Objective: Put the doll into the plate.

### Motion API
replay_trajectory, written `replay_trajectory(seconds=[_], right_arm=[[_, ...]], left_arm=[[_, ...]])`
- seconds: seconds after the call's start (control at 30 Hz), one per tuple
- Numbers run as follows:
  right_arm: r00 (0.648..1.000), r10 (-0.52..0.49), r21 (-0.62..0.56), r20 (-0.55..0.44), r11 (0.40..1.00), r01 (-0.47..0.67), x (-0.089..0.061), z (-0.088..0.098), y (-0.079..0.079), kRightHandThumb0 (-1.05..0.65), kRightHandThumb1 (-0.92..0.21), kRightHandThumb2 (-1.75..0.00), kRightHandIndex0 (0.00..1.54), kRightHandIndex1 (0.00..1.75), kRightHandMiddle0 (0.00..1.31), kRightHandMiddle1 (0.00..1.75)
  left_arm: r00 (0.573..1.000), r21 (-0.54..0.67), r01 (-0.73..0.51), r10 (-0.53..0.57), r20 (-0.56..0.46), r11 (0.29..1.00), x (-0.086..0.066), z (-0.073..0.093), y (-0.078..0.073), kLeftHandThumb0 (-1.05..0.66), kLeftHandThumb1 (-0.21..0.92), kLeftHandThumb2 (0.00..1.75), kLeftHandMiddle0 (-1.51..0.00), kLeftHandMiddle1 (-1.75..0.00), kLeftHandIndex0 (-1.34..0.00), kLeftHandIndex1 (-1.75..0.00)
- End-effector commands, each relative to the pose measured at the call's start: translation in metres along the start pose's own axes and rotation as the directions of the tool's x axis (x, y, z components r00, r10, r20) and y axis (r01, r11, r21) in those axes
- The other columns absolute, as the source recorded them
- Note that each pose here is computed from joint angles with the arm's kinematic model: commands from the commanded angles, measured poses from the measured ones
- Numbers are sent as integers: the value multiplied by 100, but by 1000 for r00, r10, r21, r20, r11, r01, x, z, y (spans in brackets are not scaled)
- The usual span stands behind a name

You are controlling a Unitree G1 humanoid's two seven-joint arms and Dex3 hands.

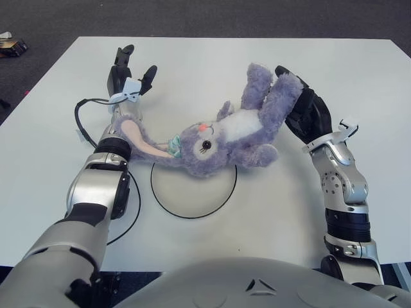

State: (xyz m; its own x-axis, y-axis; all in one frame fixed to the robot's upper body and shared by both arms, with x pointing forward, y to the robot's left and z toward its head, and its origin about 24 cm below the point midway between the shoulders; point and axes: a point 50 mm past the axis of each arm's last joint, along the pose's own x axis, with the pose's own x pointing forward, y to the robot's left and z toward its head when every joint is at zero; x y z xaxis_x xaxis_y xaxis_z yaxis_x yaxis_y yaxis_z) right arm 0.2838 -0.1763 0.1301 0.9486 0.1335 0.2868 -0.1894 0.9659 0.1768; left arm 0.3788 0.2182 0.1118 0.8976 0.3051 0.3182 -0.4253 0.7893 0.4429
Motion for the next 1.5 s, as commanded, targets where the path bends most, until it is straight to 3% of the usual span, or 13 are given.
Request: replay_trajectory(seconds=[0.0,0.17,0.37,1.1,1.23,1.3,1.37,1.47], right_arm=[[998,-20,-21,53,1000,21,3,6,-3,-81,-92,-91,31,0,30,1],[998,-21,-23,59,999,23,3,5,-3,-81,-92,-91,31,0,30,0],[992,-66,-106,111,991,77,3,11,-10,-80,-92,-90,31,0,31,1],[974,-111,-170,197,975,146,7,23,-20,-79,-92,-85,33,0,32,1],[950,-36,-383,309,910,159,5,33,-21,-74,-92,-79,33,0,32,1],[938,7,-504,348,845,181,4,36,-21,-72,-92,-74,33,1,33,1],[923,85,-653,376,731,198,1,42,-19,-69,-92,-63,33,0,34,2],[915,115,-697,387,686,208,1,43,-18,-67,-92,-52,33,0,35,2]], left_arm=[[1000,5,-3,3,0,1000,0,0,1,-60,92,36,-52,0,-35,-42],[1000,5,-3,3,0,1000,0,0,1,-60,92,35,-52,0,-35,-42],[1000,6,-5,5,-4,1000,0,0,0,-59,92,34,-51,0,-36,-41],[1000,9,-5,5,-9,1000,-1,-1,0,-58,92,31,-50,0,-36,-41],[1000,10,-5,5,-11,1000,-1,-2,0,-57,92,30,-51,0,-36,-40],[1000,10,-5,5,-10,1000,-1,-2,0,-57,92,30,-51,0,-36,-40],[1000,11,-4,4,-10,1000,-1,-2,0,-57,92,30,-51,0,-36,-40],[1000,12,-4,4,-10,1000,-1,-2,0,-57,92,29,-51,0,-36,-40]])
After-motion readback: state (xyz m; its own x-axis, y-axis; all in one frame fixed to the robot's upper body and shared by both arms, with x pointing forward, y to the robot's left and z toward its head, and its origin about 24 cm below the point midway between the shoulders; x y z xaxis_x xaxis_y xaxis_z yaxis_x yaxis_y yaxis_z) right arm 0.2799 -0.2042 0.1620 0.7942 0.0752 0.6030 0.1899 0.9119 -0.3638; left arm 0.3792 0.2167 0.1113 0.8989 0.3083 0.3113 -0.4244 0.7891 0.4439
